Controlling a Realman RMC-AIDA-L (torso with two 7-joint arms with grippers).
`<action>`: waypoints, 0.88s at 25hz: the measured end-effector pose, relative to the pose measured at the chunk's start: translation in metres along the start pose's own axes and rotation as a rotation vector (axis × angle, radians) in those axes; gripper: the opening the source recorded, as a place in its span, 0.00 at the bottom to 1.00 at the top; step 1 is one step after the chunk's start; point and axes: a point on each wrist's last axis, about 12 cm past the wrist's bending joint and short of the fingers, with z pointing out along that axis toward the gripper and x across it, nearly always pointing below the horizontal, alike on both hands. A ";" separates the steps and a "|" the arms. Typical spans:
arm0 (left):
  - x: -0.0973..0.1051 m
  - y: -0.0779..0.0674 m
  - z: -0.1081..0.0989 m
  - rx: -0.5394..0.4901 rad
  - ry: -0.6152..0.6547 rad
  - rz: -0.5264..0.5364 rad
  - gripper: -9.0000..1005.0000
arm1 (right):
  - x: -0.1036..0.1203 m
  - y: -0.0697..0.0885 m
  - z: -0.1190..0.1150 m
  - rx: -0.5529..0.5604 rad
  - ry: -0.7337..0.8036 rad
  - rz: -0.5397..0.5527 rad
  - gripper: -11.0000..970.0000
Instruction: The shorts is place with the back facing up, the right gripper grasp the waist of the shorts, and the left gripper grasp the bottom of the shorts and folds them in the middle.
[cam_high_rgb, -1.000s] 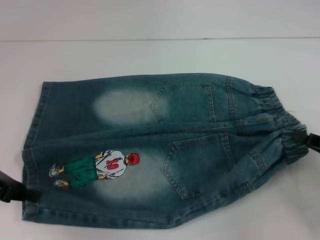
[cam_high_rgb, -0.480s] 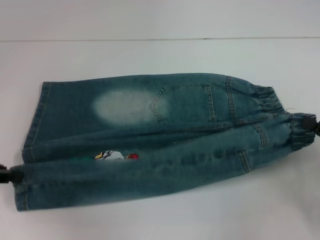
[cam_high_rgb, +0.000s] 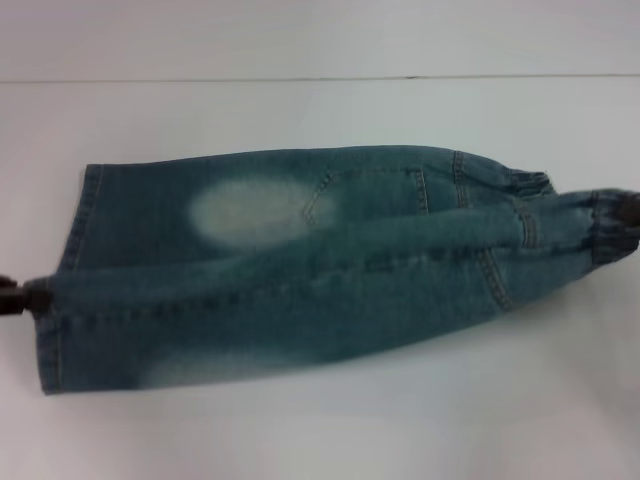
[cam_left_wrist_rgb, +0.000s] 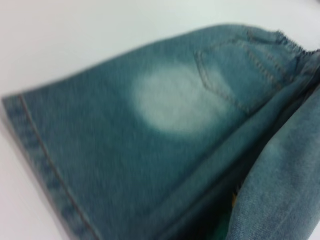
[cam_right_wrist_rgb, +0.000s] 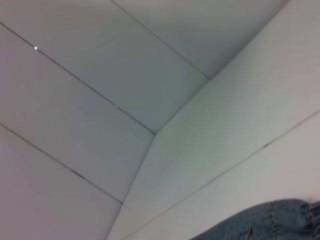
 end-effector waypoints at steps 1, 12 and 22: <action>-0.003 0.000 0.000 0.000 -0.010 0.008 0.06 | -0.002 0.000 0.001 0.001 -0.005 -0.004 0.06; -0.037 -0.002 0.002 -0.006 -0.085 0.078 0.06 | -0.027 0.002 0.014 0.016 -0.033 -0.046 0.07; -0.063 -0.003 0.014 -0.032 -0.147 0.120 0.06 | -0.055 0.003 0.035 0.068 -0.063 -0.088 0.07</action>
